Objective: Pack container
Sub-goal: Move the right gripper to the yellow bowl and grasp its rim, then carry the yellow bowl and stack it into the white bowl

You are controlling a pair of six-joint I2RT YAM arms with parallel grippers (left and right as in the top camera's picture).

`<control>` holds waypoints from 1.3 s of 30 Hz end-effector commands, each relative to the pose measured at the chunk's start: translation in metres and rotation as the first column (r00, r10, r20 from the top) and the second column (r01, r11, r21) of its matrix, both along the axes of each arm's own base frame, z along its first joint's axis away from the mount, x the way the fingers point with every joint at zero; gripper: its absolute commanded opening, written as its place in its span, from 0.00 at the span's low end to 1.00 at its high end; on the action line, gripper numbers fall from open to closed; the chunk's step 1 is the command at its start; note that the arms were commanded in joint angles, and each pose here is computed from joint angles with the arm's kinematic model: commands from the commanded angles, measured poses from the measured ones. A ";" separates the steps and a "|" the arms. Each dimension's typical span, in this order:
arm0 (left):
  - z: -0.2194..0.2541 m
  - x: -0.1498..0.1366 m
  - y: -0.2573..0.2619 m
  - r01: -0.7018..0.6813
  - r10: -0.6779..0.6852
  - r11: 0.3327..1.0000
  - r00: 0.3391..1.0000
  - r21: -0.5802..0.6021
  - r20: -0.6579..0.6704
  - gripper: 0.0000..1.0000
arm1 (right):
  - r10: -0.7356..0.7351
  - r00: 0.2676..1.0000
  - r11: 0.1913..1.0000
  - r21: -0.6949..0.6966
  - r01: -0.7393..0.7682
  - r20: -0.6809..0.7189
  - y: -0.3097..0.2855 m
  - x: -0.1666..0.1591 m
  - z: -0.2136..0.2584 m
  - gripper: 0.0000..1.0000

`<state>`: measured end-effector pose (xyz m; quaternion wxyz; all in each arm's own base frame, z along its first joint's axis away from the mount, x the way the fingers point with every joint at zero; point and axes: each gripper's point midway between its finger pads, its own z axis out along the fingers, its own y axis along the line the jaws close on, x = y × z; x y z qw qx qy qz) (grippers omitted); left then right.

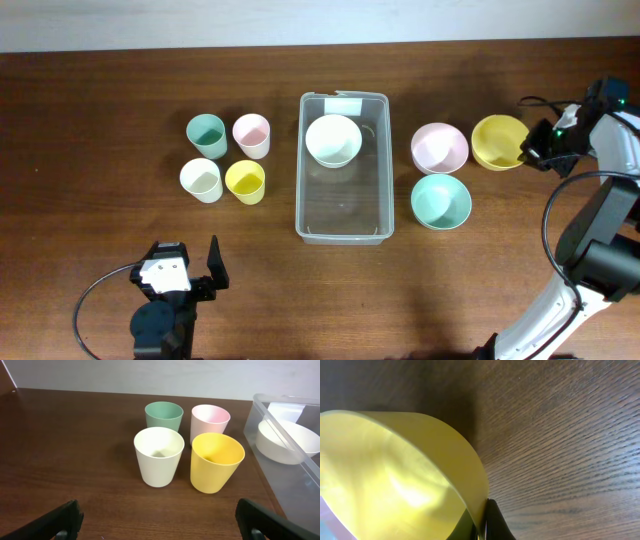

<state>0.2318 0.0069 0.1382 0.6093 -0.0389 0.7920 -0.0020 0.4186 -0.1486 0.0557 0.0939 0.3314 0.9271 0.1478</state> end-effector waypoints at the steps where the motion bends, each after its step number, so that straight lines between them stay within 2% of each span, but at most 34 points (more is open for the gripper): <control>1: 0.000 0.000 -0.003 0.022 -0.022 1.000 1.000 0.011 0.004 1.00 | 0.011 0.999 1.000 0.001 -0.011 0.032 0.000 0.000 0.012 0.04; 4: 0.000 0.000 -0.003 0.022 -0.022 1.000 1.000 0.011 0.004 1.00 | 0.048 0.996 0.997 0.048 -0.052 0.081 0.010 0.005 0.020 0.04; 6: -0.001 0.000 -0.003 0.022 -0.022 1.000 1.000 0.011 0.004 1.00 | 0.102 0.978 0.984 0.127 -0.127 0.183 0.029 0.014 0.039 0.04; 7: 0.000 0.000 -0.003 0.022 -0.022 1.000 1.000 0.011 0.004 1.00 | 0.112 0.955 0.964 0.203 -0.171 0.275 0.046 0.021 0.065 0.04; 10: 0.000 0.000 -0.003 0.022 -0.022 1.000 1.000 0.011 0.004 1.00 | 0.138 0.897 0.917 0.289 -0.276 0.419 0.083 0.025 0.118 0.04; 14: 0.000 0.000 -0.003 0.022 -0.022 1.000 1.000 0.011 0.004 1.00 | 0.204 0.850 0.899 0.250 -0.359 0.485 0.126 0.017 0.165 0.04; 17: 0.000 0.000 -0.003 0.022 -0.022 1.000 1.000 0.011 0.004 1.00 | 0.268 0.842 0.909 0.166 -0.382 0.468 0.161 0.012 0.181 0.04; 19: 0.000 0.000 -0.003 0.022 -0.022 1.000 1.000 0.011 0.004 1.00 | 0.368 0.836 0.905 0.050 -0.422 0.408 0.200 0.010 0.172 0.04; 23: 0.000 0.000 -0.003 0.022 -0.022 1.000 1.000 0.011 0.004 1.00 | 0.451 0.845 0.891 -0.089 -0.445 0.287 0.258 0.016 0.136 0.04; 27: 0.000 0.000 -0.003 0.022 -0.022 1.000 1.000 0.011 0.004 1.00 | 0.501 0.823 0.865 -0.191 -0.464 0.269 0.295 0.032 0.110 0.04; 30: 0.000 0.000 -0.003 0.022 -0.022 1.000 1.000 0.011 0.004 1.00 | 0.496 0.823 0.866 -0.227 -0.446 0.275 0.308 0.047 0.093 0.04; 36: 0.000 0.000 -0.003 0.022 -0.022 1.000 1.000 0.011 0.004 1.00 | 0.473 0.832 0.881 -0.188 -0.435 0.288 0.320 0.064 0.066 0.04; 37: 0.000 0.000 -0.003 0.022 -0.022 1.000 1.000 0.011 0.004 1.00 | 0.478 0.827 0.878 -0.171 -0.446 0.297 0.324 0.066 0.064 0.05; 38: 0.000 0.000 -0.003 0.022 -0.022 1.000 1.000 0.011 0.004 1.00 | 0.490 0.815 0.872 -0.168 -0.461 0.308 0.327 0.066 0.065 0.11; 39: 0.000 0.000 -0.003 0.022 -0.022 1.000 1.000 0.011 0.004 1.00 | 0.514 0.793 0.857 -0.169 -0.486 0.326 0.332 0.068 0.067 0.26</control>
